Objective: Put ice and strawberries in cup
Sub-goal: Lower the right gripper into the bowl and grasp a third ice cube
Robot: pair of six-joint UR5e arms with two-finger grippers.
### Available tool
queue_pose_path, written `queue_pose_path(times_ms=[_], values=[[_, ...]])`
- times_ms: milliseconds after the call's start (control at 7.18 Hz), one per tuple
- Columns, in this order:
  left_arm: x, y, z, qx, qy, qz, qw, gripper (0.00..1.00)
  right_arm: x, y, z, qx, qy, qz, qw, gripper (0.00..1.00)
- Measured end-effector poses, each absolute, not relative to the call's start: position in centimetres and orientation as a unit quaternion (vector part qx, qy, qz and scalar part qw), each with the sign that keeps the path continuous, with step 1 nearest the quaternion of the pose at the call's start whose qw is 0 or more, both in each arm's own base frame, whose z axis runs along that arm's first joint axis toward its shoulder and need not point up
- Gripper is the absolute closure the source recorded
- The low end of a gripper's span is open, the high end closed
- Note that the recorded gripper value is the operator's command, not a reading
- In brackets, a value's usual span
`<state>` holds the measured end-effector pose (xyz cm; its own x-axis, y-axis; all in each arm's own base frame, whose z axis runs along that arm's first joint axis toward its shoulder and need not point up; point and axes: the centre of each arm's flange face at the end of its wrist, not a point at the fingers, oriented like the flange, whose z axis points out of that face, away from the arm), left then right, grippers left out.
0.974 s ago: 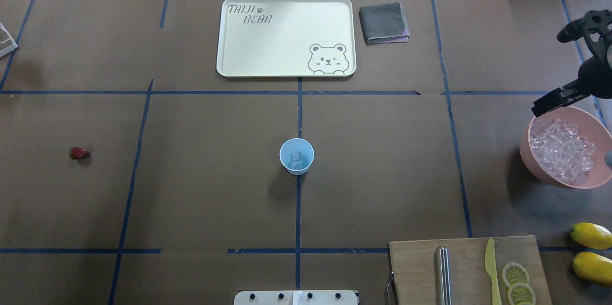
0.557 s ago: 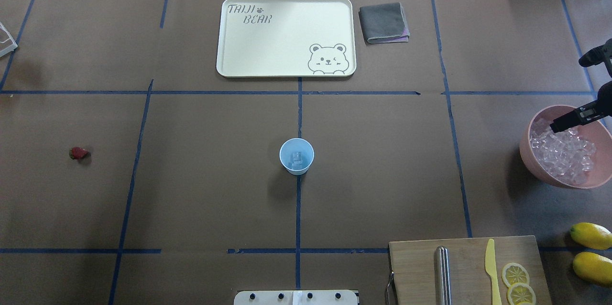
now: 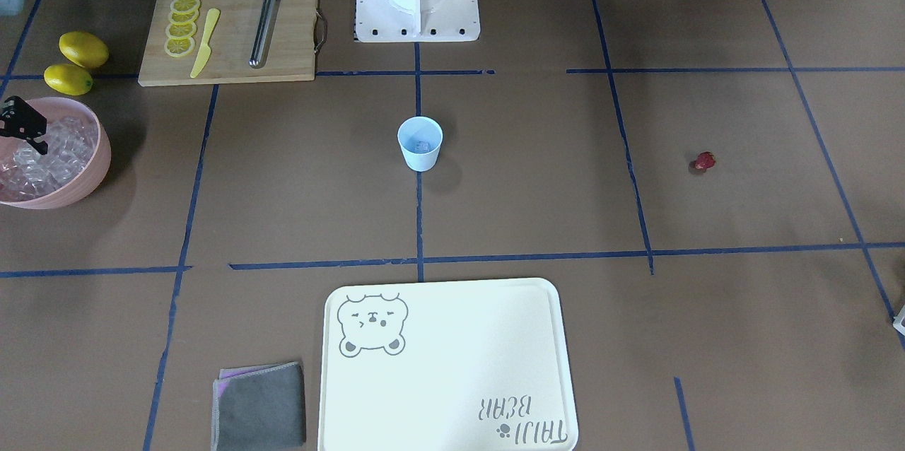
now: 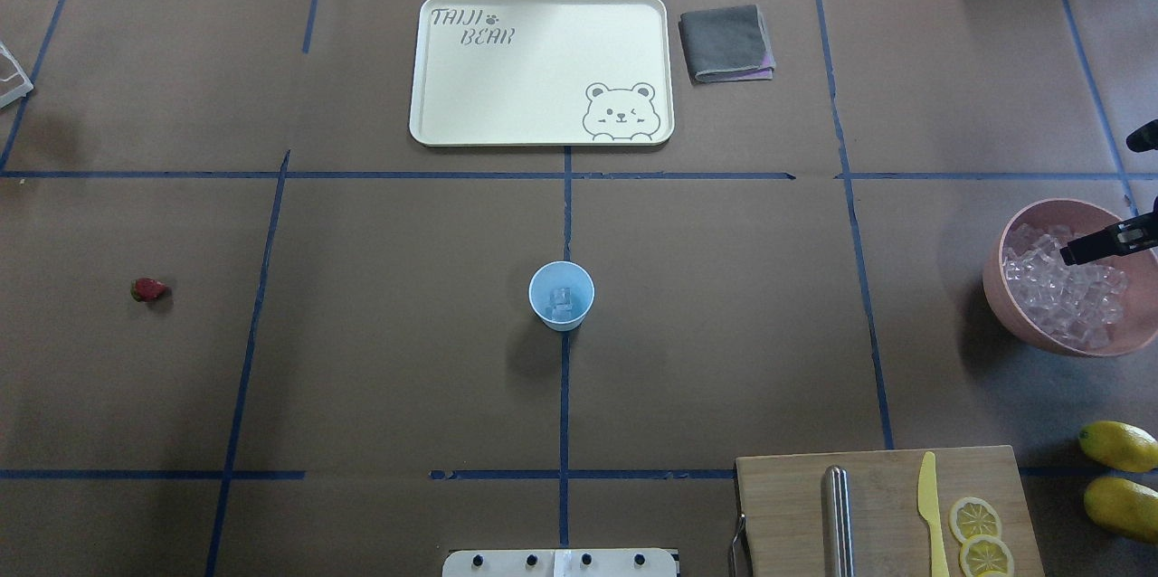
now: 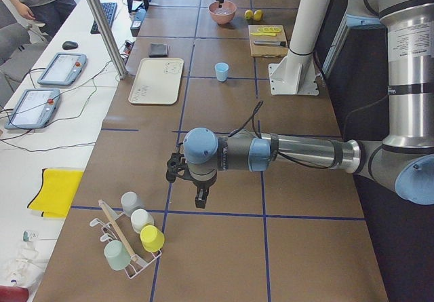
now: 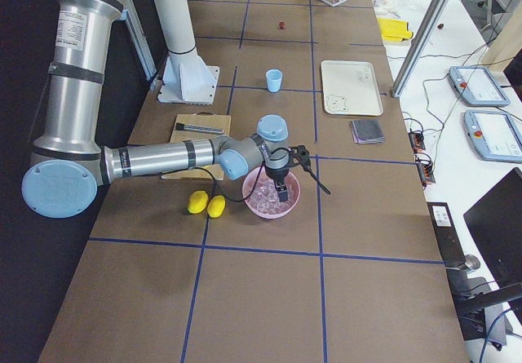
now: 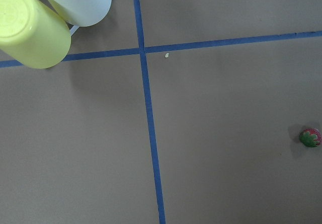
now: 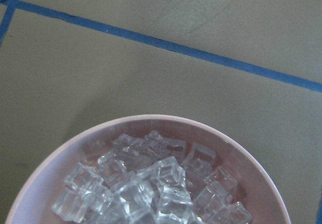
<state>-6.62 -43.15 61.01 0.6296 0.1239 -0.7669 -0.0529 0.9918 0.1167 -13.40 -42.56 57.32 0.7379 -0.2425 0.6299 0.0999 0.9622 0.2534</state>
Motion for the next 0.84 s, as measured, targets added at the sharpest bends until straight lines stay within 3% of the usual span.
queue_pose_path(times_ms=[835], values=[[-6.6,-43.1,61.0,0.042,0.428,0.049,0.902,0.00,-15.1,-41.7,58.2,0.092,-0.346,-0.109,0.927,0.20]])
